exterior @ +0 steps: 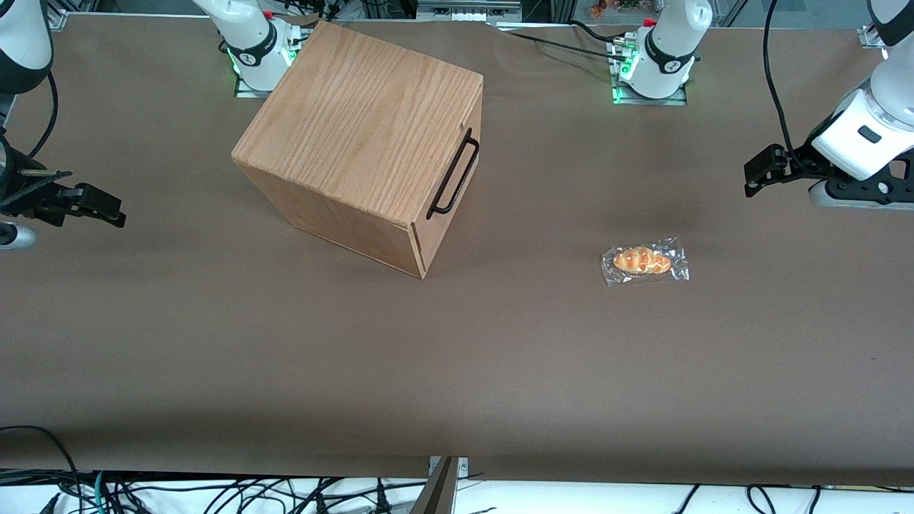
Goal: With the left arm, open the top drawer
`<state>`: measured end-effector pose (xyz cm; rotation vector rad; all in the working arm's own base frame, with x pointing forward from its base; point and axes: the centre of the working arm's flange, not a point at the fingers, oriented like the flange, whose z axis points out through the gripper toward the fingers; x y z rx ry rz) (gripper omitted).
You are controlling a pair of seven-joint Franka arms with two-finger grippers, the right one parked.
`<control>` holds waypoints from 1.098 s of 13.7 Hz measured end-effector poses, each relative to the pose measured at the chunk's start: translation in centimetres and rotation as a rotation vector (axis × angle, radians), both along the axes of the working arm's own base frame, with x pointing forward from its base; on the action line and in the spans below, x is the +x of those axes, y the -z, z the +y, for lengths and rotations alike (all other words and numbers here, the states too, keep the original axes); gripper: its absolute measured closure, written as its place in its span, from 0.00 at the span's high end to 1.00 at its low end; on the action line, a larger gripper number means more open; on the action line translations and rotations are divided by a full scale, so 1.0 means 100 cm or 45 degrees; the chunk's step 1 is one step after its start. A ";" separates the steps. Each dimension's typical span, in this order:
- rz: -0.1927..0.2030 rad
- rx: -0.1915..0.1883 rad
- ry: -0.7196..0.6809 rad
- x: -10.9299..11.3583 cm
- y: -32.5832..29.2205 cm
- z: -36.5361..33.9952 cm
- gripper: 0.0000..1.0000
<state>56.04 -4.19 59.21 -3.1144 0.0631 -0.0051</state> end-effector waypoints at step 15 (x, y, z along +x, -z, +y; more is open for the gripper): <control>0.018 0.000 0.005 -0.002 0.002 -0.002 1.00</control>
